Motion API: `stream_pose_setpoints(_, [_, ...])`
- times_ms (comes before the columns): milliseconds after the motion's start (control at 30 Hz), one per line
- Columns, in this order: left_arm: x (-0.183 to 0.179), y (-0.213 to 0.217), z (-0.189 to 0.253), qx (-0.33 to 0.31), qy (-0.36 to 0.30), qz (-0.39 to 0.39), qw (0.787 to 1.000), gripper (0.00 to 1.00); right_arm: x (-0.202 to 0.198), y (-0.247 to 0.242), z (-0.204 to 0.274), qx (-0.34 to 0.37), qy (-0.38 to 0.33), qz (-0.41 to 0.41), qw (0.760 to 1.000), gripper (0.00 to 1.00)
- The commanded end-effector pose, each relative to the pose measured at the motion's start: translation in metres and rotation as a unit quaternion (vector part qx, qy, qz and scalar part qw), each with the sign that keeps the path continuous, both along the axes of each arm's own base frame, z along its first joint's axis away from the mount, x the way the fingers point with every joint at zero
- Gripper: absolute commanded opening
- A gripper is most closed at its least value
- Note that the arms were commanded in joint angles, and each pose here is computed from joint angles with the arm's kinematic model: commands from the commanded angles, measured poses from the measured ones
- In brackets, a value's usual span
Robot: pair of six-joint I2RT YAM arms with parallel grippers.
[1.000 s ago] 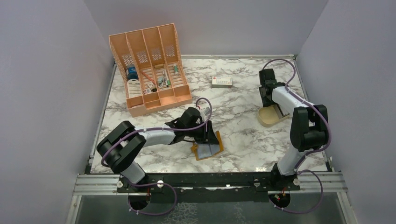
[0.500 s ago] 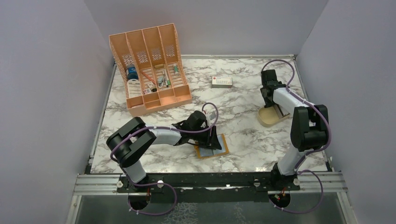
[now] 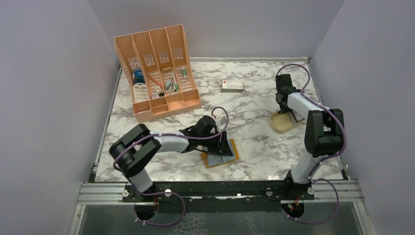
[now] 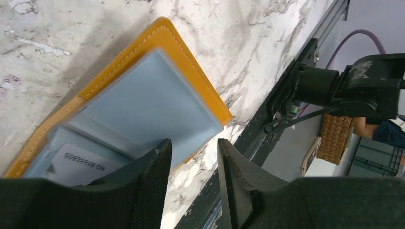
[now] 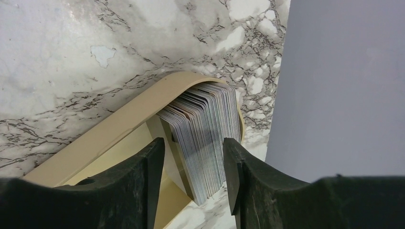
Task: Put the credit cards into the card holder
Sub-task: Pick up the credit card from the storage box.
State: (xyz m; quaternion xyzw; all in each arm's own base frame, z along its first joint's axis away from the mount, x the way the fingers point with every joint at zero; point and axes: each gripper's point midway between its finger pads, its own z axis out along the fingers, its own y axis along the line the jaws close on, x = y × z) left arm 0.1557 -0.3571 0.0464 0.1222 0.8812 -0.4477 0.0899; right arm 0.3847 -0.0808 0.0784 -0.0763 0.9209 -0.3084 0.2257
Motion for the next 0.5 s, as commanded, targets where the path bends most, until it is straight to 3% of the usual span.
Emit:
stream_pose_setpoints(0, [-0.001, -0.003, 0.022, -0.027, -0.026, -0.006, 0.999, 0.42, -0.001, -0.006, -0.01, -0.005, 0.005, -0.005, 1.0, 0.47])
stream_pose_setpoints(467, [0.0, 0.005, 0.023, -0.014, -0.039, 0.0, 0.999, 0.42, 0.0, -0.011, 0.001, -0.011, -0.012, -0.015, 1.0, 0.31])
